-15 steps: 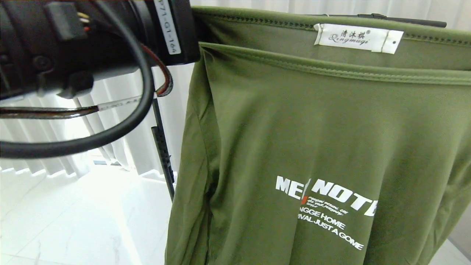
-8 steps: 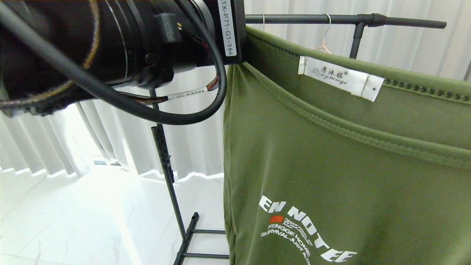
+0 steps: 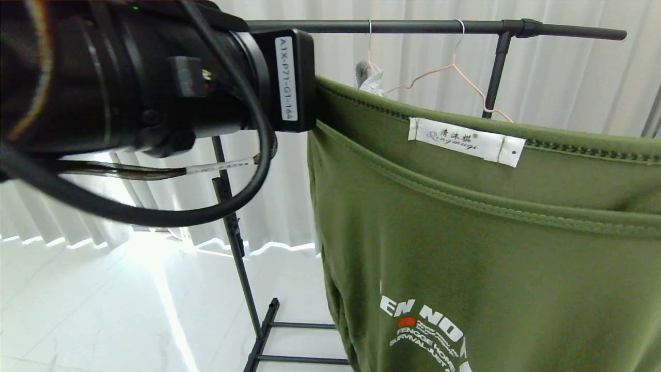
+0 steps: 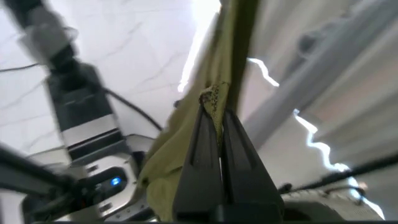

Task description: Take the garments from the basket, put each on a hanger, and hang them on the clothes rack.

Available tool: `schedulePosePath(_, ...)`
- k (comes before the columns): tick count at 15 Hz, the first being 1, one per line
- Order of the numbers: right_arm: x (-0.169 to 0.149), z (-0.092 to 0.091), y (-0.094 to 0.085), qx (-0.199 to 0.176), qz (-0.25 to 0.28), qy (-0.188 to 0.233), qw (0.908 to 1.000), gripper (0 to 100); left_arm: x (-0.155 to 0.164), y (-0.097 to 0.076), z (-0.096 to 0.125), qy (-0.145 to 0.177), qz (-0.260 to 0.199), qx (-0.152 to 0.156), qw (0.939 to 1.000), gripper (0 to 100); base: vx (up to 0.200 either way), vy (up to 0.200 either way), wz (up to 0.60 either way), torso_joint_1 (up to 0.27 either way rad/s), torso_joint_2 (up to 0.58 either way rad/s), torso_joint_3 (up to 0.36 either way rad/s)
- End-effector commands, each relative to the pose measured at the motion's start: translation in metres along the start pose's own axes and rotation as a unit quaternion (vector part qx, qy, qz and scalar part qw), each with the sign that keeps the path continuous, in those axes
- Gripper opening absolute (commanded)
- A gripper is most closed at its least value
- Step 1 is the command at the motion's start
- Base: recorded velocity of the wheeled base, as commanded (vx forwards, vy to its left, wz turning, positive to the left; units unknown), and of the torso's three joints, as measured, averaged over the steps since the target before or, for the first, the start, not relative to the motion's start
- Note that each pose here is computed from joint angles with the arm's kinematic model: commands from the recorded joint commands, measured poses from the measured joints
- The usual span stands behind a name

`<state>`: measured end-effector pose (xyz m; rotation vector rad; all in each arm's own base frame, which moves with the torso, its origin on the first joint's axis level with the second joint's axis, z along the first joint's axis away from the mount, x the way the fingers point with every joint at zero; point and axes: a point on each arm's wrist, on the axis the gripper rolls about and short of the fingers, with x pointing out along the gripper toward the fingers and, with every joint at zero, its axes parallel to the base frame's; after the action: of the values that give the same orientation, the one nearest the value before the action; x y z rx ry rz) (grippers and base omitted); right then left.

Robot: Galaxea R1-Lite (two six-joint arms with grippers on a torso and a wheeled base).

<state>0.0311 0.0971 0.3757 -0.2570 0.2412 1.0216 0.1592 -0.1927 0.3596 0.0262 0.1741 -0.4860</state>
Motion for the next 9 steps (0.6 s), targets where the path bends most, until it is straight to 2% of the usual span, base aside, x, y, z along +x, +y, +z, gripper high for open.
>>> schedulePosePath(1,0.011,0.003,-0.015,0.015,-0.076,0.000,0.9970,0,-0.034,0.013,0.005,-0.005,-0.025,-0.008,0.9996,0,0.000,0.000,0.00,0.000,0.00,0.000)
schedulePosePath(3,0.032,0.012,-0.027,0.028,-0.125,-0.016,0.9916,0,-0.063,0.018,0.001,0.020,-0.082,-0.001,0.9964,0,0.000,0.000,0.00,0.000,0.00,0.000)
schedulePosePath(4,0.044,0.018,-0.032,0.034,-0.143,-0.029,0.9887,0,-0.076,0.019,0.000,0.030,-0.118,-0.006,0.9926,0,0.000,0.000,0.00,0.000,0.00,0.000)
schedulePosePath(5,0.054,0.022,-0.035,0.036,-0.151,-0.039,0.9871,0,-0.086,0.019,0.000,0.032,-0.149,-0.010,0.9882,0,0.000,0.000,0.00,0.000,0.00,0.000)
schedulePosePath(6,0.069,0.028,-0.038,0.038,-0.157,-0.056,0.9854,0,-0.098,0.019,0.000,0.034,-0.194,-0.013,0.9803,0,0.000,0.000,0.00,0.000,0.00,0.000)
schedulePosePath(9,0.094,0.037,-0.039,0.033,-0.157,-0.083,0.9835,0,-0.114,0.011,0.000,0.033,-0.260,-0.010,0.9651,0,0.000,0.000,0.00,0.000,0.00,0.000)
